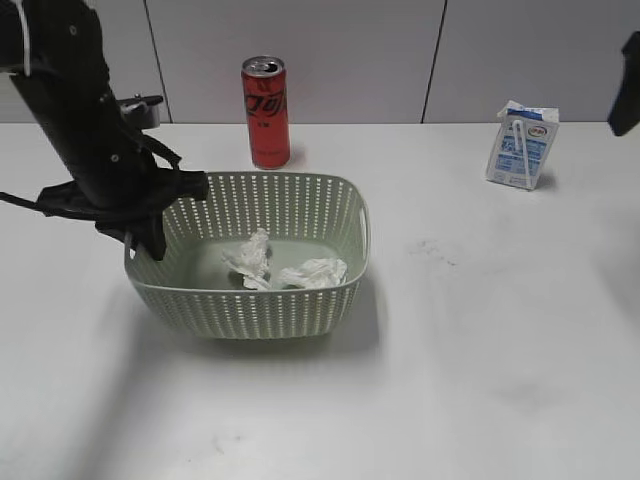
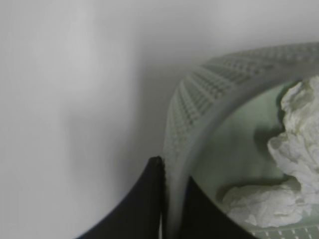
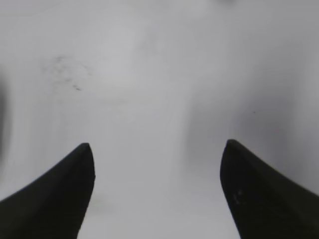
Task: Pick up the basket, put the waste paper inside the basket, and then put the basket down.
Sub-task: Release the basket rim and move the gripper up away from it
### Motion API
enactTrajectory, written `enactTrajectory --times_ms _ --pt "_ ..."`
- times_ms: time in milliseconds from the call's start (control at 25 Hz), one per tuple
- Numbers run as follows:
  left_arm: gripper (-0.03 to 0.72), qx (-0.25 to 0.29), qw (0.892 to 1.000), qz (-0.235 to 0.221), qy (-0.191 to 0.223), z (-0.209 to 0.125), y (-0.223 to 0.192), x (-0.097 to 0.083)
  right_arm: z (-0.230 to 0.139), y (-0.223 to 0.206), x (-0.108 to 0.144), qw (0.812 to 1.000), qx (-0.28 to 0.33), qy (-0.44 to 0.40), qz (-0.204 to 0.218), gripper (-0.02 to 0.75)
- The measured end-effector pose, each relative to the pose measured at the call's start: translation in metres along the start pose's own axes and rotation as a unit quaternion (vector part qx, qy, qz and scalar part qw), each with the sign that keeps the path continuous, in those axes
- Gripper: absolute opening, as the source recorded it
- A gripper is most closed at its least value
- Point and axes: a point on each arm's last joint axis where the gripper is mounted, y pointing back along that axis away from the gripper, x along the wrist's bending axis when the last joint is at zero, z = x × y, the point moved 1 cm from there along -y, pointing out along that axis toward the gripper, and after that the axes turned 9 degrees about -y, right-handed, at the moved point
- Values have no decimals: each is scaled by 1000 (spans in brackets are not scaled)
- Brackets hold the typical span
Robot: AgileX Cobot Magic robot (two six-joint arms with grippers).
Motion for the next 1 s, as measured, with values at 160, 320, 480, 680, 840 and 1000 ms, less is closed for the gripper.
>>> enactTrajectory --times_ms 160,320,480,680,840,1000 --pt "5 -2 1000 -3 6 10 -20 0 -21 11 -35 998 9 -51 -34 591" --pt "5 -19 1000 -9 11 15 -27 -1 -70 26 -38 997 25 -62 -48 591" --pt "28 -30 1000 -5 7 18 -28 -1 -135 49 -29 997 13 -65 -35 590" --pt "241 -37 999 4 0 20 -27 1 -208 75 -21 994 -91 -54 -29 590" --pt "510 -38 999 4 -1 20 -27 1 -259 81 -18 981 -186 -42 -27 590" --pt "664 -62 998 9 -4 20 -6 4 -299 72 -20 971 -235 -32 -28 590"
